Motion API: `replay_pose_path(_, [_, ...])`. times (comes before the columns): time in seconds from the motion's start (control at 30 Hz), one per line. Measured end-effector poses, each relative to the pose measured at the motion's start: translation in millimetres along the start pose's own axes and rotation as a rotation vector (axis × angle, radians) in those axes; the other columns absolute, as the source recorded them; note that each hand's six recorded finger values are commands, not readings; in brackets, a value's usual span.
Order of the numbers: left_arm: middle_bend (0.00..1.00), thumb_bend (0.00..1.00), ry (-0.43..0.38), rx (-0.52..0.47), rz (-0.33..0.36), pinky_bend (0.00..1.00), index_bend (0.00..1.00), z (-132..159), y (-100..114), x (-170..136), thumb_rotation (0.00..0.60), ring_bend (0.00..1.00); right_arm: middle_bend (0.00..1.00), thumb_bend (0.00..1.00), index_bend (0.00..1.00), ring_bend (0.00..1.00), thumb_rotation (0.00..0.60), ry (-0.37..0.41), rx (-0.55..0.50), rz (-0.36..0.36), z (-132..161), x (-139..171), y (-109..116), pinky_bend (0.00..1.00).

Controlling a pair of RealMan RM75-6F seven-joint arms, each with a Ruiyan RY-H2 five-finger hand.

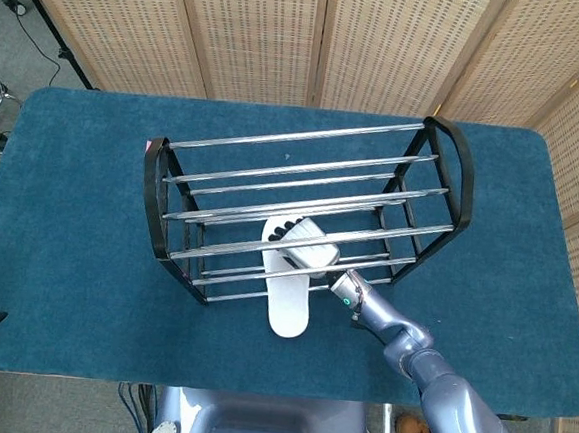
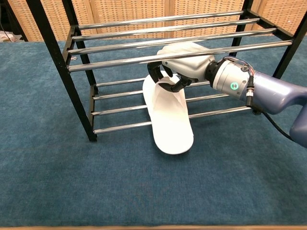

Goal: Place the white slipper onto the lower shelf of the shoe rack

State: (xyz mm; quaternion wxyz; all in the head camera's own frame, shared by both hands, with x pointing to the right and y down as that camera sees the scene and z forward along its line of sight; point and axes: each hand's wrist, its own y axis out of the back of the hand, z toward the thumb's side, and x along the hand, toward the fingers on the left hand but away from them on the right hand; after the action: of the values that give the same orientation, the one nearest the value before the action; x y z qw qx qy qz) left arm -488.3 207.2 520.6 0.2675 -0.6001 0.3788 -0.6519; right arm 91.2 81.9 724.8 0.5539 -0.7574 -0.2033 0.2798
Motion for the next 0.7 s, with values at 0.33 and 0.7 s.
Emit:
replay_pose_path(0.33, [0.00, 0.08, 0.006, 0.003, -0.004, 0.00, 0.00, -0.4, -1.3, 1.8, 0.600, 0.00, 0.55, 0.55, 0.62, 0.58, 0.600, -0.016, 0.003, 0.018, -2.4, -4.7, -3.9, 0.71])
replay_pose_path(0.7, [0.00, 0.08, 0.008, 0.000, -0.006, 0.00, 0.00, -1.2, -1.2, 2.3, 0.600, 0.00, 0.37, 0.55, 0.41, 0.39, 0.600, -0.029, -0.031, 0.018, -5.2, -5.3, -3.3, 0.61])
